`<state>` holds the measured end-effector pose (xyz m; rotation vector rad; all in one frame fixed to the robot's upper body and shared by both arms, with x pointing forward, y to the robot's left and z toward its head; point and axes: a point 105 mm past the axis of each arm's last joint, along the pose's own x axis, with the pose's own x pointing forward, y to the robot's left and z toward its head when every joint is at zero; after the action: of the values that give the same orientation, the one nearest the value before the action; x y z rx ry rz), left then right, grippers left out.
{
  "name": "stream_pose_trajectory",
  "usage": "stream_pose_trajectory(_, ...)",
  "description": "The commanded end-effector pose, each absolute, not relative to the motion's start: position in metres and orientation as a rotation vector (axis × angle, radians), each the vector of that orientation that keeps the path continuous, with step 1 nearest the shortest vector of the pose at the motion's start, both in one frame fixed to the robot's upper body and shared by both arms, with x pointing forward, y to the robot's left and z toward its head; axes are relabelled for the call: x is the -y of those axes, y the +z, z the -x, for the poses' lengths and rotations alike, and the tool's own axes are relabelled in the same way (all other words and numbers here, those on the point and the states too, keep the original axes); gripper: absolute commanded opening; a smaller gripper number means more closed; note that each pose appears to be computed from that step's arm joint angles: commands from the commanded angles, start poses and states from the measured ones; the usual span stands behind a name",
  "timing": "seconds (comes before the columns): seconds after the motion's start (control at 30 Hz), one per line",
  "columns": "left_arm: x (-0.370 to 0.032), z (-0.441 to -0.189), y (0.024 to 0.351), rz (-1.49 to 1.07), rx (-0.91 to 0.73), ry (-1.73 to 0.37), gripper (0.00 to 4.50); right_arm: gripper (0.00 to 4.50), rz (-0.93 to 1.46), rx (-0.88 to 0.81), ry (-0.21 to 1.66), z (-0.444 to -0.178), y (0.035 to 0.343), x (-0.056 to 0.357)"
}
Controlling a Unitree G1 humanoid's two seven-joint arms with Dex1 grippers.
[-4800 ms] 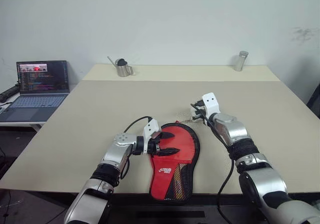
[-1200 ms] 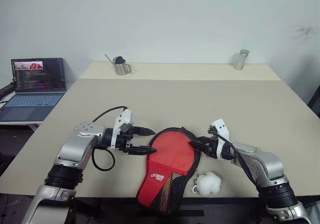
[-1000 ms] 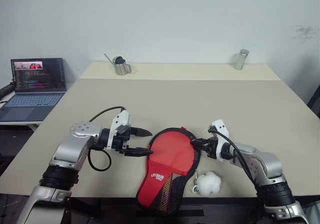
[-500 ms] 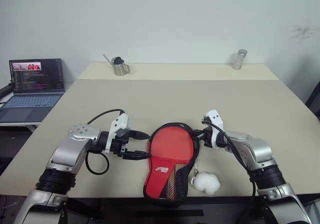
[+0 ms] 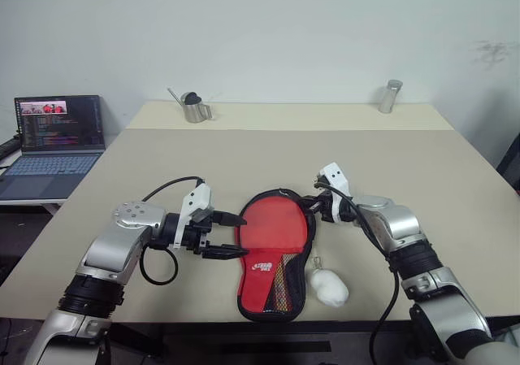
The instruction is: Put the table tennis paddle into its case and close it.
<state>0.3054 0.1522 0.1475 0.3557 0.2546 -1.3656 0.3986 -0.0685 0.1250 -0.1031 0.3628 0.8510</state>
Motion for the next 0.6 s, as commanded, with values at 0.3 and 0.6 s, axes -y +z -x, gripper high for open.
stream_pose_trajectory(0.3, -0.138, -0.308, 0.155, -0.373, -0.204, -1.395, 3.83, 2.09, 0.147, -0.323, 0.781, -0.411, 0.133, 0.071)
stream_pose_trajectory(0.6, -0.118, -0.325, 0.155, -0.371, -0.165, -1.427, 3.83, 4.49, 0.075, -0.264, 0.756, -0.399, 0.171, 0.093)
